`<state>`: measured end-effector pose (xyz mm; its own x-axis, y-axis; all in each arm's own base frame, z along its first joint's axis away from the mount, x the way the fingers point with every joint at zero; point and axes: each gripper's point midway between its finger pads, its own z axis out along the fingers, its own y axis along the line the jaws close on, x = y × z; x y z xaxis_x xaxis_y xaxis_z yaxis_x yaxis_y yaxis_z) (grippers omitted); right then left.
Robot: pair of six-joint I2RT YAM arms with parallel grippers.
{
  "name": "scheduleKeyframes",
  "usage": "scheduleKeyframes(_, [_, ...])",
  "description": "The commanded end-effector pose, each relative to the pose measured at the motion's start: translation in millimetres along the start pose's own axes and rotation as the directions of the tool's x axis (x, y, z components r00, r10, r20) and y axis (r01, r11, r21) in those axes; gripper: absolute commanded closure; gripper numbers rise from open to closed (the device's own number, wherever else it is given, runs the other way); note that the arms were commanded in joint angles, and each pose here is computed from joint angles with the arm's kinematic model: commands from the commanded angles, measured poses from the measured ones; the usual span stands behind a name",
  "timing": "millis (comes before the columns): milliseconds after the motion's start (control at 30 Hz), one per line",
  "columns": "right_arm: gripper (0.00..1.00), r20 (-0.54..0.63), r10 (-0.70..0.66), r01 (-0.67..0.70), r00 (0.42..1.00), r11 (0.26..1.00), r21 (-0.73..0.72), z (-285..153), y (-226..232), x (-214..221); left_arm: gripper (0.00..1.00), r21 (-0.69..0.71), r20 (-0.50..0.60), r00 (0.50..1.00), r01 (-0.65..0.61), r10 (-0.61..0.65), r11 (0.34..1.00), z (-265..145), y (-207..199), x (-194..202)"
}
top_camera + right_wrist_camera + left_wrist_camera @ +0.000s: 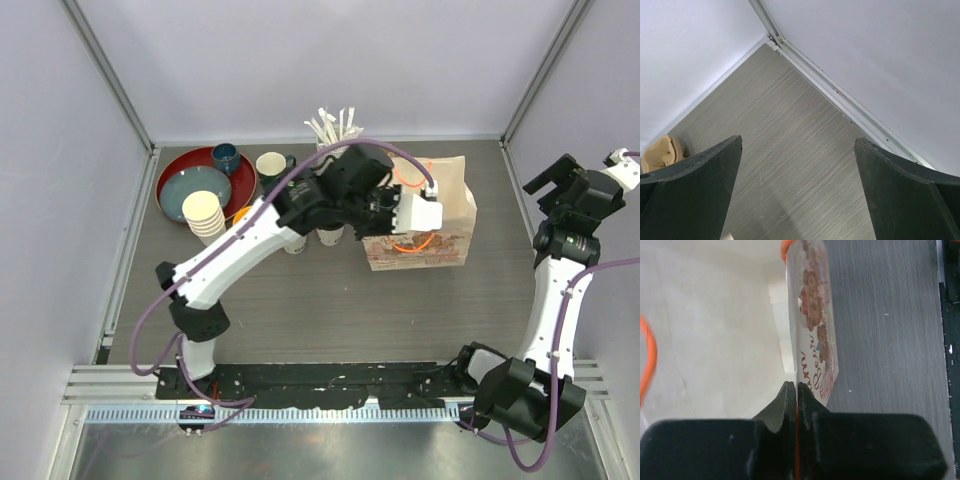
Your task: Pack the takeout coffee
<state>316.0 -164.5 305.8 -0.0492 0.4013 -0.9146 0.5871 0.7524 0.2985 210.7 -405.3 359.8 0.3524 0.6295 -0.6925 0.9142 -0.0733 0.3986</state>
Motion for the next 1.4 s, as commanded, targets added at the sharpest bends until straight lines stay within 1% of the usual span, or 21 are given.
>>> scheduleKeyframes(0, [0.0,0.022,0.029,-0.027,0.999,0.998,-0.061,9,11,-7,1.0,-0.005,0.072,0.988,-0.134,0.134,0.991,41,5,-23])
scheduleKeyframes(100, [0.0,0.028,0.016,-0.014,0.999,0.998,-0.064,10,12,-10,1.0,-0.006,0.069,0.982,-0.176,0.176,0.984,64,9,-23])
scheduleKeyframes(233, [0.0,0.053,0.013,-0.008,0.998,0.996,-0.089,4,16,-17,1.0,0.024,0.045,0.976,-0.215,0.214,0.976,107,10,-11])
scheduleKeyframes(333, [0.0,0.069,0.004,0.003,0.998,0.995,-0.097,0,18,-22,1.0,0.055,0.049,0.976,-0.217,0.214,0.975,130,10,-3])
scheduleKeyframes(433, [0.0,0.072,-0.004,0.011,0.997,0.995,-0.104,-2,19,-22,1.0,0.056,0.053,0.978,-0.207,0.204,0.977,143,16,3])
scheduleKeyframes(467, [0.0,0.062,-0.005,0.013,0.998,0.991,-0.135,-2,24,-20,1.0,0.055,0.054,0.979,-0.2,0.197,0.978,150,20,8])
scheduleKeyframes(667, [0.01,0.056,0.0,0.011,0.998,0.978,-0.209,-8,38,-22,0.99,0.03,0.053,0.98,-0.194,0.192,0.981,158,30,12])
scheduleKeyframes(700, [0.01,0.051,0.001,0.01,0.999,0.976,-0.217,-8,40,-22,0.93,0.024,0.059,0.981,-0.187,0.186,0.982,156,31,8])
scheduleKeyframes(733, [0.01,0.051,0.001,0.011,0.999,0.975,-0.223,-8,41,-23,0.69,0.02,0.063,0.982,-0.18,0.178,0.984,154,31,6])
scheduleKeyframes(767, [0.01,0.043,-0.001,0.011,0.999,0.972,-0.235,-9,43,-22,0.58,0.014,0.066,0.985,-0.158,0.157,0.987,151,33,5])
scheduleKeyframes(800, [0.02,0.042,0.0,0.01,0.999,0.97,-0.242,-10,45,-22,0.42,-0.003,0.076,0.985,-0.155,0.155,0.988,143,36,-1])
scheduleKeyframes(900, [0.02,0.035,0.006,0.004,0.999,0.961,-0.275,-13,51,-22,0.25,-0.045,0.097,0.988,-0.115,0.119,0.992,120,43,-15])
scheduleKeyframes(967, [0.03,0.036,0.013,-0.002,0.999,0.954,-0.3,-18,56,-25,0.18,-0.057,0.106,0.989,-0.094,0.1,0.994,105,45,-21])
scheduleKeyframes(1000, [0.04,0.038,0.014,-0.002,0.999,0.952,-0.307,-19,58,-26,0.13,-0.074,0.123,0.99,-0.066,0.075,0.995,91,46,-29])
scheduleKeyframes(1100, [0.05,0.069,0.014,0.011,0.998,0.936,-0.352,-31,71,-40,0.04,-0.099,0.156,0.988,0.004,0.012,0.995,54,50,-39])
scheduleKeyframes(1133, [0.06,0.074,0.003,0.024,0.997,0.927,-0.374,-36,79,-41,0.02,-0.083,0.164,0.986,0.028,-0.014,0.996,45,47,-40])
scheduleKeyframes(1200, [0.07,0.11,-0.018,0.06,0.994,0.919,-0.39,-44,90,-55,0.0,-0.079,0.182,0.98,0.099,-0.083,0.992,28,50,-39])
scheduleKeyframes(1267, [0.08,0.112,-0.046,0.091,0.993,0.897,-0.432,-54,113,-55,0.0,-0.091,0.194,0.972,0.151,-0.131,0.984,5,54,-36])
scheduleKeyframes(1300, [0.09,0.133,-0.063,0.115,0.989,0.896,-0.43,-57,122,-63,0.0,-0.111,0.187,0.968,0.191,-0.169,0.975,-3,63,-27])
scheduleKeyframes(1333, [0.11,0.13,-0.083,0.136,0.988,0.867,-0.479,-67,144,-59,0.0,-0.127,0.2,0.955,0.245,-0.218,0.961,-21,66,-25])
scheduleKeyframes(1367, [0.12,0.13,-0.095,0.148,0.987,0.852,-0.502,-72,158,-58,0.0,-0.139,0.178,0.947,0.292,-0.267,0.946,-23,70,-11])
